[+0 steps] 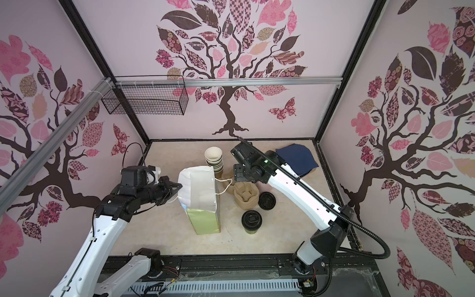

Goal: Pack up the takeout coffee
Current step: 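Drag the white paper bag toward the table center with the left gripper, then lower the right gripper onto the tan pulp cup carrier and close it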

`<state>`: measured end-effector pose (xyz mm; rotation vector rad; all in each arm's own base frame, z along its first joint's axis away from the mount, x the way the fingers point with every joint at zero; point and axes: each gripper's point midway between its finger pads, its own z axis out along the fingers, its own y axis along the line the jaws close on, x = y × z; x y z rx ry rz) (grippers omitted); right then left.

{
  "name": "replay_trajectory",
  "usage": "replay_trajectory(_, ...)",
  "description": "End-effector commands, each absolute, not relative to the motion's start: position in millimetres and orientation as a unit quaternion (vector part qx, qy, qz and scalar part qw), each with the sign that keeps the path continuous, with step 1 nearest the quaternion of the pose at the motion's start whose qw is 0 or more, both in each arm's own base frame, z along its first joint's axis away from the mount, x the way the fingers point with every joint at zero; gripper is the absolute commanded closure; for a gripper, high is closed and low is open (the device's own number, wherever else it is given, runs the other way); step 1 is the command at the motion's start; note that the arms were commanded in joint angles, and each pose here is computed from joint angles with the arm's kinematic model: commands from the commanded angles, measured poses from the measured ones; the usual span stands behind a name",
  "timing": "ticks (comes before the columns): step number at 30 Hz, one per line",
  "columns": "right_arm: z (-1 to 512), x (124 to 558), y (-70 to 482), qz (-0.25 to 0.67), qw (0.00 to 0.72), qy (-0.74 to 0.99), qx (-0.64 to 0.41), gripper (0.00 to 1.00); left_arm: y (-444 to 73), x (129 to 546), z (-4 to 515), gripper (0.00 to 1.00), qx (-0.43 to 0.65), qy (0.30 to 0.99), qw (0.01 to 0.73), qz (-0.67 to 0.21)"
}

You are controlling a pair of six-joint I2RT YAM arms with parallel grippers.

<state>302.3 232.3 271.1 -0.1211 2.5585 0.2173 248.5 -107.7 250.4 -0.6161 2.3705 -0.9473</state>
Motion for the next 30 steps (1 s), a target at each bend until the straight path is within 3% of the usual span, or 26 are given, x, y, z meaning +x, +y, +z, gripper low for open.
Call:
replay_trajectory(1, 280, 306, 225, 0.060, 0.278, 0.956, -0.077, 0.25, -99, 237, 244, 1.00, -0.212, 0.888, 0.258, -0.316)
replay_trajectory(8, 298, 317, 229, 0.090, 0.301, 0.944, -0.102, 0.16, -87, 231, 242, 1.00, -0.224, 0.893, 0.267, -0.284)
replay_trajectory(16, 304, 304, 236, 0.166, 0.343, 0.920, -0.091, 0.22, -98, 241, 259, 1.00, -0.176, 0.897, 0.274, -0.300)
replay_trajectory(23, 252, 308, 235, 0.071, 0.231, 0.962, -0.127, 0.23, -97, 229, 267, 1.00, -0.111, 0.918, 0.266, -0.271)
replay_trajectory(30, 221, 306, 248, 0.072, 0.183, 0.968, -0.157, 0.22, -88, 212, 263, 1.00, -0.066, 0.938, 0.253, -0.228)
